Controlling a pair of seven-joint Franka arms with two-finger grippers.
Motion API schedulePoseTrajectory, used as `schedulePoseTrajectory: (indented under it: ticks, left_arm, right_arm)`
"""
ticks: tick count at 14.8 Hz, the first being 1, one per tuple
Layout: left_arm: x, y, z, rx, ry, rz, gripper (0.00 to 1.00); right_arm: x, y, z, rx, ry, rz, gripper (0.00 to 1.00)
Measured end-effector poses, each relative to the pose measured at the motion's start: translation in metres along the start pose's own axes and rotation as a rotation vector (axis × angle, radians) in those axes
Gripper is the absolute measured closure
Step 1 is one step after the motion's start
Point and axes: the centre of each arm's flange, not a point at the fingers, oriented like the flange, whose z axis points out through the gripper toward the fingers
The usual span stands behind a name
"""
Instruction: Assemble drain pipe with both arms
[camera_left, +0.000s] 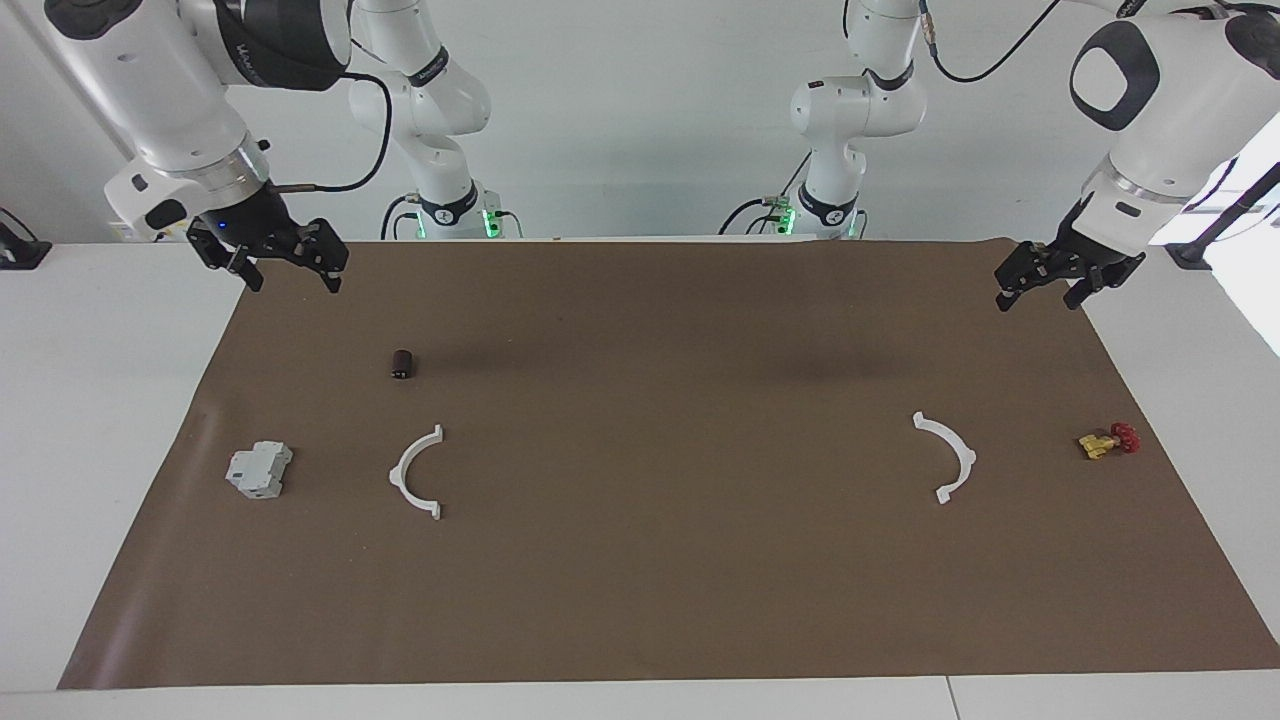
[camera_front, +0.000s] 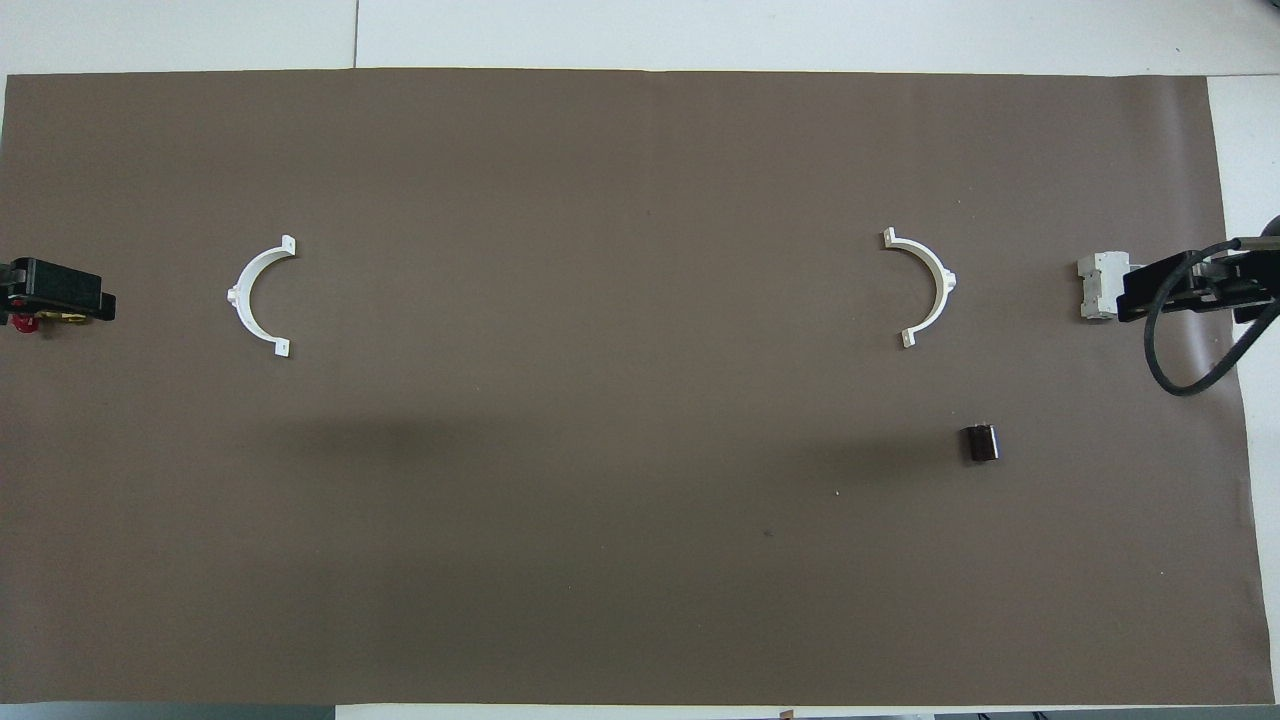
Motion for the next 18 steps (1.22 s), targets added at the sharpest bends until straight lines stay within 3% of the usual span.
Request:
schedulePoseTrajectory:
  ticks: [7,11,14,18]
  left_arm:
    - [0.000,0.000,-0.001,0.000,0.001,0.000,0.00]
    - [0.000,0.000,-0.001,0.000,0.001,0.000,0.00]
    - [0.000,0.000,0.000,0.000,0.000,0.000,0.00]
    - [0.000,0.000,0.001,0.000,-0.001,0.000,0.00]
  right_arm:
    - [0.000,0.000,0.001,0.000,-0.003,-0.002,0.00]
    - [-0.003,0.000,0.014,0.001,-0.036,-0.063,0.00]
    - [0.007,-0.006,0.038,-0.002,0.054,-0.090,0.00]
    - [0.045,-0.029,0.120,0.030,0.138,-0.113,0.00]
